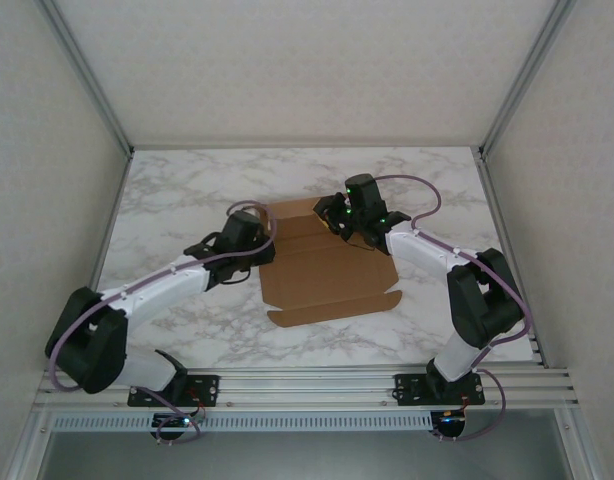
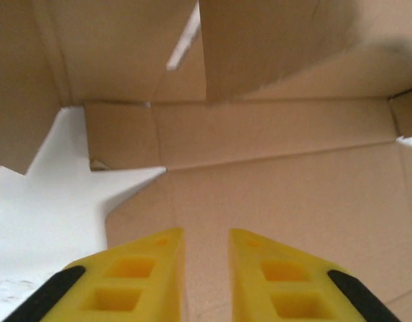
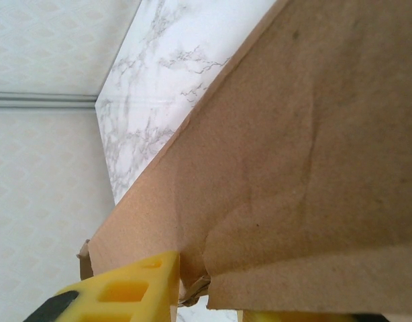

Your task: Fold the paper box

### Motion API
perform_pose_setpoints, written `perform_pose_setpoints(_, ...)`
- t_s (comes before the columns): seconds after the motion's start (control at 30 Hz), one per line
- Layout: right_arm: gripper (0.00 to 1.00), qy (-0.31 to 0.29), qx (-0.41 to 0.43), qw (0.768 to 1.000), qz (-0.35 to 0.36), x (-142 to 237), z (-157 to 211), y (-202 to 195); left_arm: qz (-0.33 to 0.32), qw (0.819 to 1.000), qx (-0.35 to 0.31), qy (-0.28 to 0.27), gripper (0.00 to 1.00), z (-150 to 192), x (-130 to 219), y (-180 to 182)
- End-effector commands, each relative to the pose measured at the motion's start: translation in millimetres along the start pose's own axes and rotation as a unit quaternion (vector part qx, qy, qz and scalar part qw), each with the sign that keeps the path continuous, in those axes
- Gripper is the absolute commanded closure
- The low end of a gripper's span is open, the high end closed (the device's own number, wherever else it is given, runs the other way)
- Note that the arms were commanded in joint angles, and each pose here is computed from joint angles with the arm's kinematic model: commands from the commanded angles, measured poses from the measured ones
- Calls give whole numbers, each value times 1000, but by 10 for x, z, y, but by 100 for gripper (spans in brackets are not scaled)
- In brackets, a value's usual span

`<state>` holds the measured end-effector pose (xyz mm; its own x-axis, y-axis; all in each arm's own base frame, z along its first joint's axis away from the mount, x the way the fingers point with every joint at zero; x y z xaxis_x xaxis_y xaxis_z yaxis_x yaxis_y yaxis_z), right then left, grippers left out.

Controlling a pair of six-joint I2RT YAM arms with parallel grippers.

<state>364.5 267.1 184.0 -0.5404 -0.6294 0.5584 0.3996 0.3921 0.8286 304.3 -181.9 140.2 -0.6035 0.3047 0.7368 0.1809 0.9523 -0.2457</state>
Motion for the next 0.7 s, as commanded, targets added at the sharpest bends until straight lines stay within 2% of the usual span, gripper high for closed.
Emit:
perform_pose_setpoints(0.0, 73, -14, 6, 1000, 16, -39, -58, -55, 4, 1000, -17, -2, 83, -53, -91, -112)
perform_pose_setpoints(0.07, 73, -13, 6, 1000, 18, -40, -53, -61, -15, 1000, -19, 3, 90, -47, -167, -66)
perform_pose_setpoints(0.3, 73, -14, 9, 1000, 21, -12, -50, -62, -61, 998, -14, 2, 94, -108, -330, 114)
perform_pose_setpoints(0.53, 73, -16, 18, 999, 23, 29, -48, -38, -83, 996, 25, -8, 93, -191, -340, 417)
perform_pose_setpoints(0.67, 73, -9, 17, 1000, 21, 20, -34, -29, -87, 995, 47, -2, 88, -199, -431, 569)
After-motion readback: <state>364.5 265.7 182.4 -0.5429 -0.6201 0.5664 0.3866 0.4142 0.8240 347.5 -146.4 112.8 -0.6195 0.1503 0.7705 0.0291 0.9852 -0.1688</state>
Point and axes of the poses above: each hand's point on the last joint's axis, 136 mm out from that joint toward the fingers, its own x axis back along the fingers, its own y axis along the line the jaws close on, z = x × y, the point moved 4 cm from there along x, back along the fingers, and after that the axes turned 15 degrees about -x, right-handed, at the moved point
